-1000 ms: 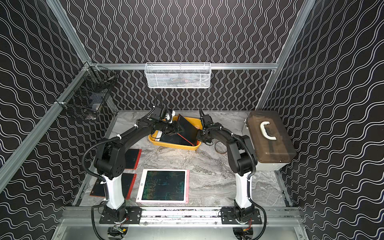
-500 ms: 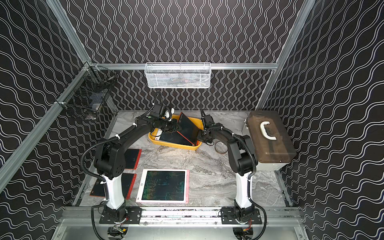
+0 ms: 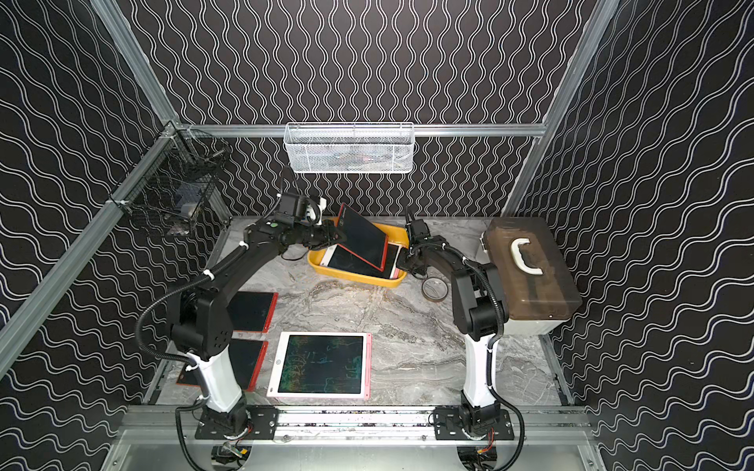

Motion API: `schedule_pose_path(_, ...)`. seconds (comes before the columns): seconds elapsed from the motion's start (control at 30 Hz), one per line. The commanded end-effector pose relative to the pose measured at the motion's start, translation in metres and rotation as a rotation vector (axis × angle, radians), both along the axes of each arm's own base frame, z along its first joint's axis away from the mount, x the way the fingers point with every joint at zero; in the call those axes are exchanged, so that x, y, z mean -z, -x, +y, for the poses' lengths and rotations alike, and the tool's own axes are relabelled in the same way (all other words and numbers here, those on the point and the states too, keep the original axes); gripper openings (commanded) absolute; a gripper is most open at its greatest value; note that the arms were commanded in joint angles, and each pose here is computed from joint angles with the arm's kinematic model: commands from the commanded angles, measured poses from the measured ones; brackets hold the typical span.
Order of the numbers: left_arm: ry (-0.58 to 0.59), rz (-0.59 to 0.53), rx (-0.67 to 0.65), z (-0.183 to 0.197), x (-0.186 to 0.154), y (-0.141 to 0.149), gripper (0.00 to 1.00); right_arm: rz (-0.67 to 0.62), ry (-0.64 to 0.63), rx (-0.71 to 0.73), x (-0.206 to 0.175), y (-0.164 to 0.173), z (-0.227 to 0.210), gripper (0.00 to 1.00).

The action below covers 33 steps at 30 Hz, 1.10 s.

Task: Take out the writing tablet from the storage box
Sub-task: Move the storage box to the center of the board.

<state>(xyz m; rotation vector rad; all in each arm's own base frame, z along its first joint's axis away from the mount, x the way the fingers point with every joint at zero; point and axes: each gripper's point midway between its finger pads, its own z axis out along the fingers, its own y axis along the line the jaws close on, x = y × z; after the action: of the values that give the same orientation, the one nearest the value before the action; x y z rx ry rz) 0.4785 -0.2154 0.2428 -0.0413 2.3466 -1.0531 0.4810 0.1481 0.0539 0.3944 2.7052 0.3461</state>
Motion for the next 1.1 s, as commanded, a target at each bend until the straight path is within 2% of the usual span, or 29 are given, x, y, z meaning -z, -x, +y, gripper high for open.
schedule_pose_path(0.0,0.075,-0.079,0.005,0.005,-0.037,-0.003,0.0,0.023,0.078,0.033,0.006,-0.005,-0.027,0.05)
schedule_pose_path(0.2,0.113,-0.125,-0.025,0.03,-0.066,-0.002,0.0,-0.001,0.07,-0.012,0.009,-0.032,-0.046,0.06)
schedule_pose_path(0.53,0.161,-0.168,-0.064,0.064,-0.096,0.006,0.0,-0.011,0.145,-0.119,0.004,-0.044,-0.056,0.1)
schedule_pose_path(0.7,0.171,-0.181,-0.065,0.07,-0.102,0.011,0.0,-0.006,0.155,-0.121,-0.006,-0.047,-0.058,0.32)
schedule_pose_path(0.8,0.181,-0.192,-0.062,0.073,-0.108,0.017,0.0,-0.065,0.152,-0.088,-0.03,-0.05,-0.06,0.51)
schedule_pose_path(0.97,0.187,-0.213,-0.058,0.078,-0.121,0.033,0.0,-0.205,0.095,-0.038,-0.097,-0.05,-0.057,0.61)
schedule_pose_path(1.07,0.191,-0.215,-0.053,0.081,-0.124,0.046,0.0,-0.331,-0.037,-0.049,-0.15,-0.042,-0.041,0.66)
